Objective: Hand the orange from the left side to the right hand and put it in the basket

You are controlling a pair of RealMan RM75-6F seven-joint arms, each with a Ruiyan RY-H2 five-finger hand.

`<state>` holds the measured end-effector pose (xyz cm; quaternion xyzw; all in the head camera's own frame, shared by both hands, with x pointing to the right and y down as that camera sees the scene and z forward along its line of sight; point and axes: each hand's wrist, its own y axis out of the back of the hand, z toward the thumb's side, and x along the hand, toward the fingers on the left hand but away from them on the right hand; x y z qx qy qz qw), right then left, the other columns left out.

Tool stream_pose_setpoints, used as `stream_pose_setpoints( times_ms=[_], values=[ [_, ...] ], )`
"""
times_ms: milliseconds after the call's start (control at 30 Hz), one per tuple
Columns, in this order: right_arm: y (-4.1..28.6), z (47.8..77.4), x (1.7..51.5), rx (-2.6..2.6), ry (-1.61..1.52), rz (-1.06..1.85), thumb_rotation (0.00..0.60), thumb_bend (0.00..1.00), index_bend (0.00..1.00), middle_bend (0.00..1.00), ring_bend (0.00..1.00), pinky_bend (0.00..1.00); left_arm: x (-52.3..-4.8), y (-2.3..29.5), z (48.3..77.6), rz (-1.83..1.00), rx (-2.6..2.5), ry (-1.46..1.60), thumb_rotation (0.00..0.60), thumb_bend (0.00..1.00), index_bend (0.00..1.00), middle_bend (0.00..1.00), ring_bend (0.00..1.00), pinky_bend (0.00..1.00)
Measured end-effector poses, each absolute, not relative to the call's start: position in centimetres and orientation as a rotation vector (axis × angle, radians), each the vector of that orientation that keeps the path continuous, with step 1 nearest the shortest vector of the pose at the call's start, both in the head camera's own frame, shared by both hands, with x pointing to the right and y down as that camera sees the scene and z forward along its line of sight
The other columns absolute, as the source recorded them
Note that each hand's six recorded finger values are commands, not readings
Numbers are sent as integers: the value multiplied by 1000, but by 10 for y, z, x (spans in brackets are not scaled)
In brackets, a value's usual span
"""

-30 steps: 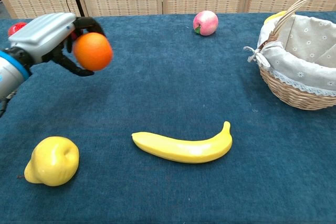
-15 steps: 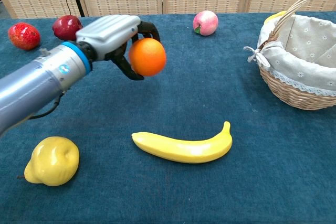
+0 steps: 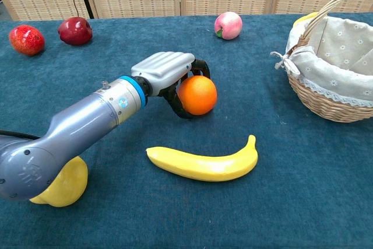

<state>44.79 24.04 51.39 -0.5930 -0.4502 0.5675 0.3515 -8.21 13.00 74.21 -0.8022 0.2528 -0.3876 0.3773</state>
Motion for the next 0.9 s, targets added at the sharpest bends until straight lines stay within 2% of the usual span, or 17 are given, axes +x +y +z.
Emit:
stream_pose_setpoints(
  times_ms=[67,133,200,267,333,400,500,733,900],
  values=[
    [241,512,448,-1531,-1169,1467,600,0,219,43,0,0,-78,135,748,-997,-2070,634,600,258,633,510,396,526],
    [241,511,449,-1526,-1175,1466,600,0,219,43,0,0,-75,140,753,-999,-2092,618,600,211,534,381,302,418],
    [241,510,450,-1526,-1176,1465,600,0,220,43,0,0,-75,143,757,-1008,-2103,591,600,131,386,210,171,269],
    [241,511,449,-1529,-1173,1465,600,0,220,43,0,0,-77,143,758,-1015,-2099,576,600,76,263,88,71,165],
    [241,511,448,-1532,-1170,1464,600,0,220,43,0,0,-79,143,757,-1019,-2090,569,600,38,158,22,17,80],
    [241,512,447,-1536,-1167,1462,600,0,220,43,0,0,-80,143,755,-1020,-2089,563,600,7,62,0,0,23],
    [241,512,447,-1535,-1167,1463,600,0,220,43,0,0,-81,143,750,-1016,-2090,555,600,0,8,0,0,1],
    [241,513,450,-1526,-1170,1472,600,0,220,43,0,0,-86,140,731,-984,-2084,558,600,0,0,0,0,0],
    [240,516,450,-1525,-1163,1481,600,0,220,43,0,0,-96,134,701,-931,-2032,592,600,0,0,0,0,0]
  ],
)
